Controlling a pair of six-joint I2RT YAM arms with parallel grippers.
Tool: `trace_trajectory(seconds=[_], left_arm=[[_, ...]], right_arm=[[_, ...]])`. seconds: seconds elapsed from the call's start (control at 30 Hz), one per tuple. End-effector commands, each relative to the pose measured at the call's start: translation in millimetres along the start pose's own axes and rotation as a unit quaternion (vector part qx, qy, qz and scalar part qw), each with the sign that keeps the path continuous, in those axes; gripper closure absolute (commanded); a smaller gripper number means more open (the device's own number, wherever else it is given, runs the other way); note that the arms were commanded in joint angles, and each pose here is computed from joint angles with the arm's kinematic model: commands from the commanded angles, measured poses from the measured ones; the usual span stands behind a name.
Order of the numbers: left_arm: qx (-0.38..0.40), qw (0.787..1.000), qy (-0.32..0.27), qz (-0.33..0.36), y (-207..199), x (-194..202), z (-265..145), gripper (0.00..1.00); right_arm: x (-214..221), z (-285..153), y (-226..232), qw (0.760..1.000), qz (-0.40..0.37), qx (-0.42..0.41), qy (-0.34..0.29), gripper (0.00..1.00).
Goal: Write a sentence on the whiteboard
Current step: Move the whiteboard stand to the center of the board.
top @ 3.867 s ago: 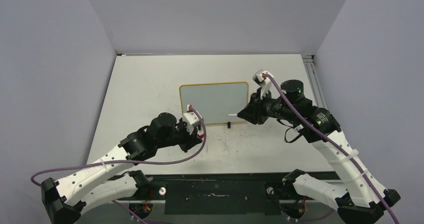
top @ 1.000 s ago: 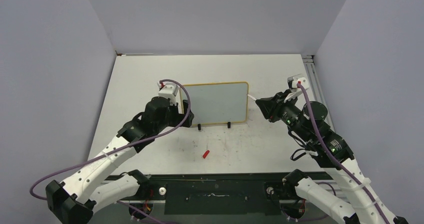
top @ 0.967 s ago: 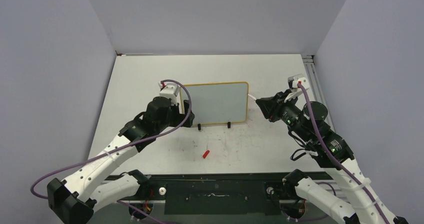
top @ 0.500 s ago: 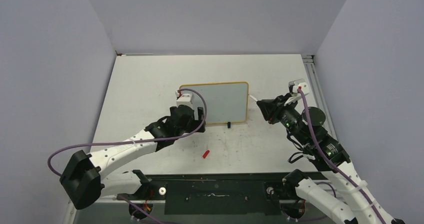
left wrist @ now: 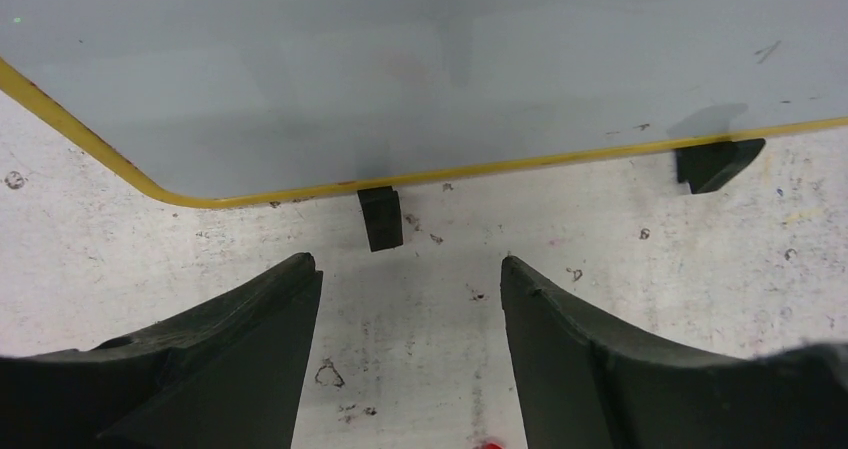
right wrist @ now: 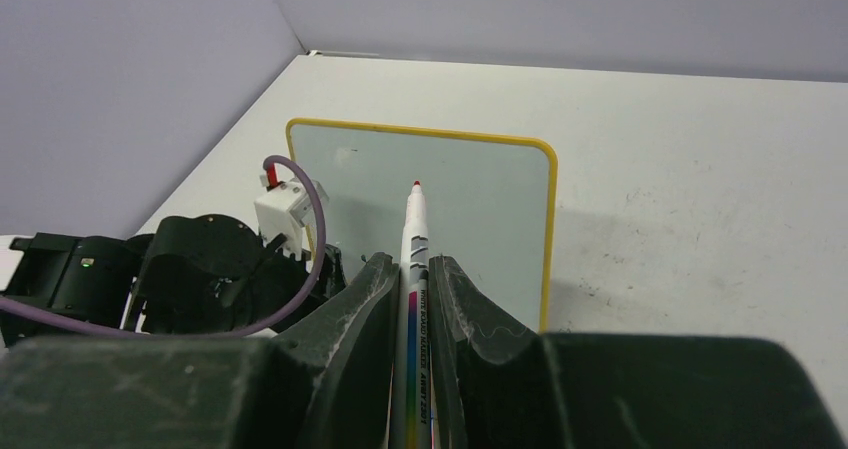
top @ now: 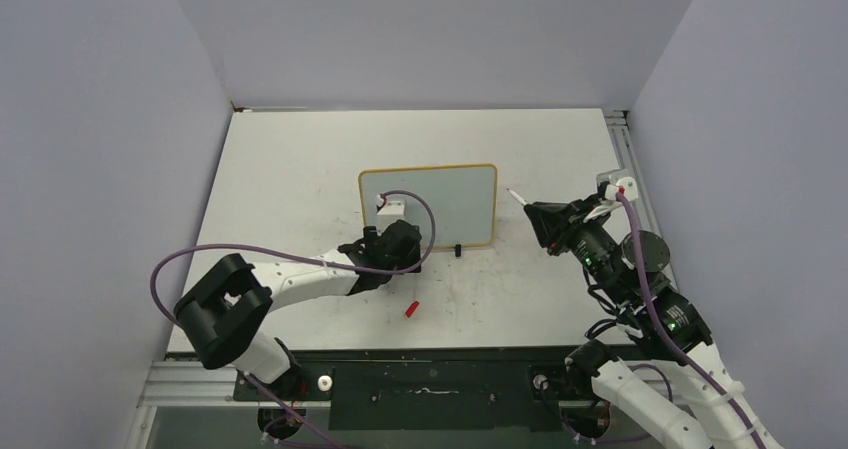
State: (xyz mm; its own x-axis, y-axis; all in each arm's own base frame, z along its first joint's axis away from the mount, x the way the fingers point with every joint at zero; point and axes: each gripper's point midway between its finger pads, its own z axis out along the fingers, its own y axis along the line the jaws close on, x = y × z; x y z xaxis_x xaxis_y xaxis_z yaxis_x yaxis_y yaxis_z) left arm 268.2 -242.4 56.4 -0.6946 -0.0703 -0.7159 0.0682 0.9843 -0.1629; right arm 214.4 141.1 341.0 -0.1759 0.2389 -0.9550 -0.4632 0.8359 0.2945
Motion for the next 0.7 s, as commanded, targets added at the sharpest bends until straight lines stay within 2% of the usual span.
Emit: trace_trajectory(seconds=[0.0, 0.2, 0.37, 0.53, 0.67], left_arm=[[0.008, 0.999, -0.039, -0.035, -20.3, -22.8, 7.6, 0.38], [-0.016, 0.999, -0.045, -0.025, -16.7, -17.8, 17.4, 0.47], [-0.039, 0.998, -0.050, -0.017, -10.6, -15.1, 25.9, 0.51], [-0.055, 0.997, -0.057, -0.013, -6.4, -15.2, 31.9, 0.59], [-0.059, 0.996, -0.062, -0.010, -5.8, -16.0, 35.0, 0.71]], right_arm=[[-13.1, -1.7, -0.1, 1.000, 0.003, 0.002, -0.030, 0.95], [-8.8, 0.8, -2.2, 1.000, 0.000, 0.006, -0.026, 0.95], [-6.9, 2.5, -2.5, 1.000, 0.001, 0.005, -0.026, 0.95], [-5.3, 4.4, -3.0, 1.000, 0.001, 0.006, -0.024, 0.95], [-4.0, 6.0, -3.2, 1.000, 0.000, 0.007, -0.021, 0.95]])
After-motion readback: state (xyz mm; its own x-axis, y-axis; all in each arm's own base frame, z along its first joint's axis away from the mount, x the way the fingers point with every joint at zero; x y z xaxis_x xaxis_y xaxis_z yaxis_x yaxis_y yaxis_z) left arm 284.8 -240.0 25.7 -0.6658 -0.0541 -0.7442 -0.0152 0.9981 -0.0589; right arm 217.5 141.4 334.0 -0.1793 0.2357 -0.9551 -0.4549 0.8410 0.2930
